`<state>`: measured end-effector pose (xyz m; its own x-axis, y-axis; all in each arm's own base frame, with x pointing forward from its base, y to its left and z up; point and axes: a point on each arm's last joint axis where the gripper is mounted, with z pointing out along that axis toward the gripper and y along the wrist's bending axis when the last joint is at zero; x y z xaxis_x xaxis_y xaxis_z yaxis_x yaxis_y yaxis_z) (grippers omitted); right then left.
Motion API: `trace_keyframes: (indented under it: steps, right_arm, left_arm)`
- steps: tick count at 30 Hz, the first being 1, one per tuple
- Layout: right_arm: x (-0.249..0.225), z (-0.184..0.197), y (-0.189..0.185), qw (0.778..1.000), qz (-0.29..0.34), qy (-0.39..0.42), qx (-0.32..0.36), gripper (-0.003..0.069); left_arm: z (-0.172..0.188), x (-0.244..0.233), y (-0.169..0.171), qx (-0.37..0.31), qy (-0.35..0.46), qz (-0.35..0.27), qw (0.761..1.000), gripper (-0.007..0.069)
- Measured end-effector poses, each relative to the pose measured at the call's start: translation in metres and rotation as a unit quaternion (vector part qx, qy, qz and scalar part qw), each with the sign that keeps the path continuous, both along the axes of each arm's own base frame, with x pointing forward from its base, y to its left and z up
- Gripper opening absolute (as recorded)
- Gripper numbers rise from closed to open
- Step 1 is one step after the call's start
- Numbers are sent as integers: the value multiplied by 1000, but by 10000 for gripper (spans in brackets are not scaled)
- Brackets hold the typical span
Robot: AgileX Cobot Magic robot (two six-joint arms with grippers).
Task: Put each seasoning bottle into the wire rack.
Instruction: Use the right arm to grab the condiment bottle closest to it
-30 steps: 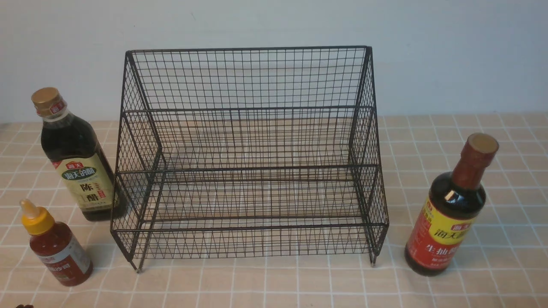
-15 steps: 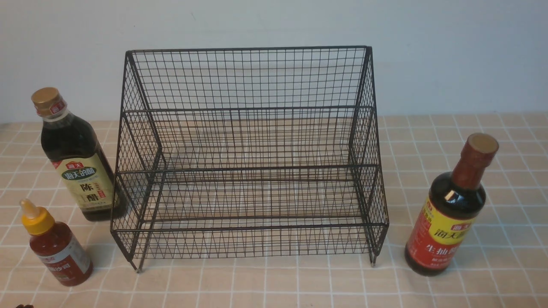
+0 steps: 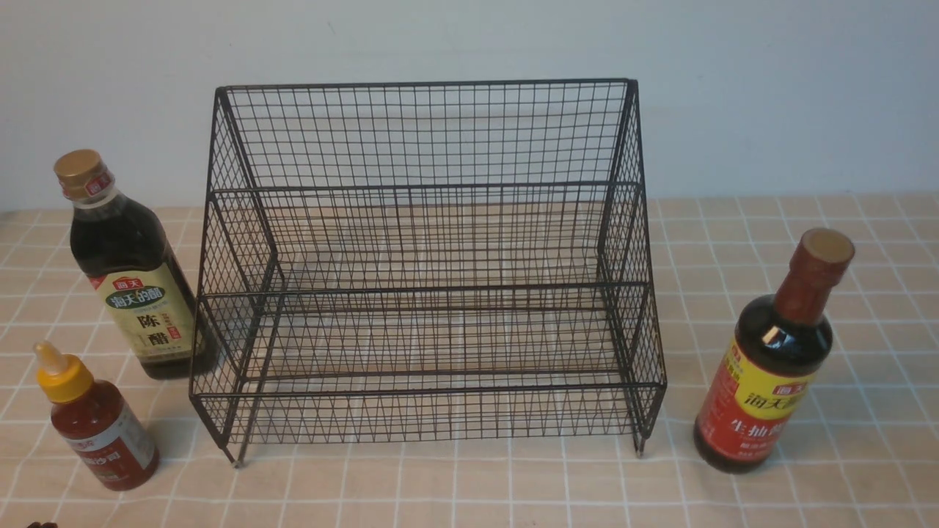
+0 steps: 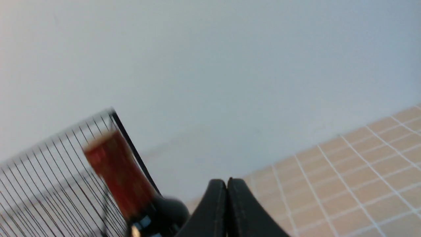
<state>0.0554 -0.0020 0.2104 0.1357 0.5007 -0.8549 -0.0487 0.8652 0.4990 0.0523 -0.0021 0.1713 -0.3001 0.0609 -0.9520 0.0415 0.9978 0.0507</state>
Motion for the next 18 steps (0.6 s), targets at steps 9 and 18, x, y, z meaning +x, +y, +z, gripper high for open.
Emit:
trace_keyframes:
  steps: [9,18]
  right_arm:
    - [-2,9,-4,994,-6,-56,95,-12]
    - [-15,99,3,995,33,-76,47,-12]
  left_arm:
    - [0,0,0,0,0,0,1000,-7]
    - [0,0,0,0,0,0,1000,-7]
